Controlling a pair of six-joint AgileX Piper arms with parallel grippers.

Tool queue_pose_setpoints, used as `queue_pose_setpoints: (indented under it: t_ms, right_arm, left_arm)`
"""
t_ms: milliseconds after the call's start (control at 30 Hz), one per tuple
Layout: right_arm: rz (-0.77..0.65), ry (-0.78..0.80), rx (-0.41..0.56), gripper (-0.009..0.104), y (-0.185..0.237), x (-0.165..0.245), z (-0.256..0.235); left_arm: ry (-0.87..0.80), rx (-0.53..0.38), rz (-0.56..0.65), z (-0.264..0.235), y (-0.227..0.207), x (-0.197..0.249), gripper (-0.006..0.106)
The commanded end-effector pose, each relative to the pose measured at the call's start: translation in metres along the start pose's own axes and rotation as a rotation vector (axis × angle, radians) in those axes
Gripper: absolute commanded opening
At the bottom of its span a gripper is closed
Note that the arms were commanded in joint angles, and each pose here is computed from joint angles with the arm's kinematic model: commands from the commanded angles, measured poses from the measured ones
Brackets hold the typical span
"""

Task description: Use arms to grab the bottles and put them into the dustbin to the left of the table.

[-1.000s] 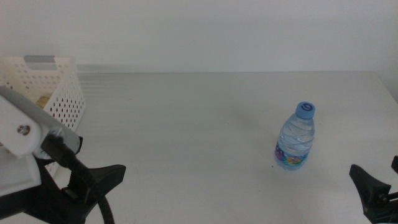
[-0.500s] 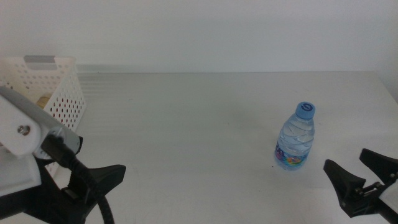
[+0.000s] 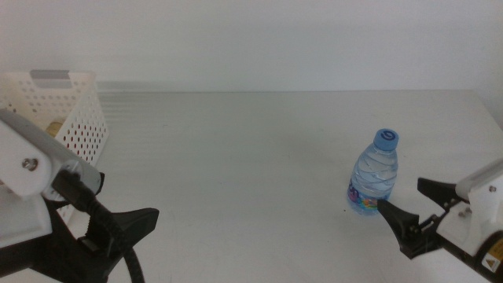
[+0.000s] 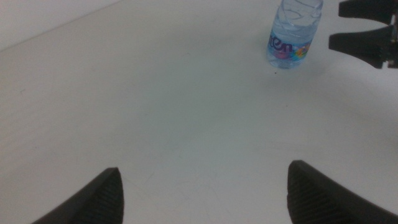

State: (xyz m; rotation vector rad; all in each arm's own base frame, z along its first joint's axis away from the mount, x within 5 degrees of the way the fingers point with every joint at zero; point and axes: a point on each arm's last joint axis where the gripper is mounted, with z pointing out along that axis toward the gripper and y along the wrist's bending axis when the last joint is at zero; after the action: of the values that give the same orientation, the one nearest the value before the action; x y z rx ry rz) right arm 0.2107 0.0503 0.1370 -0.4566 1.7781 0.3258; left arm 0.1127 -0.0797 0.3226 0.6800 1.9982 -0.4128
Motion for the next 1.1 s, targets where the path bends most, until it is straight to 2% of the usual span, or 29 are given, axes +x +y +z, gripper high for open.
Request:
queue_pose_setpoints:
  t_ms: [0, 533, 633, 733, 833, 967, 1067]
  right_arm:
    - [-0.046, -0.256, -0.014, 0.086, -0.003, -0.030, 0.004]
    - [-0.014, -0.303, -0.110, 0.086, -0.009, -0.043, 0.056]
    - [-0.013, -0.285, -0.120, 0.082, -0.006, -0.038, 0.063]
    - [0.002, -0.259, -0.092, 0.072, -0.008, -0.034, 0.066]
    - [0.007, -0.271, -0.088, 0.050, -0.008, -0.035, 0.066]
    - [0.012, -0.299, -0.128, 0.003, -0.004, -0.038, 0.064]
    - [0.027, -0.298, -0.158, 0.000, 0.004, -0.040, 0.065]
  left_arm:
    - [-0.103, -0.004, -0.020, -0.005, 0.000, -0.014, 0.082]
    - [-0.104, -0.005, -0.020, -0.005, 0.000, -0.015, 0.082]
    - [-0.104, -0.005, -0.020, -0.005, 0.000, -0.015, 0.082]
    - [-0.103, -0.004, -0.020, -0.005, 0.000, -0.014, 0.082]
    - [-0.103, -0.004, -0.020, -0.005, 0.000, -0.014, 0.082]
    - [-0.103, -0.004, -0.020, -0.005, 0.000, -0.014, 0.082]
    - [-0.103, -0.004, -0.020, -0.005, 0.000, -0.014, 0.082]
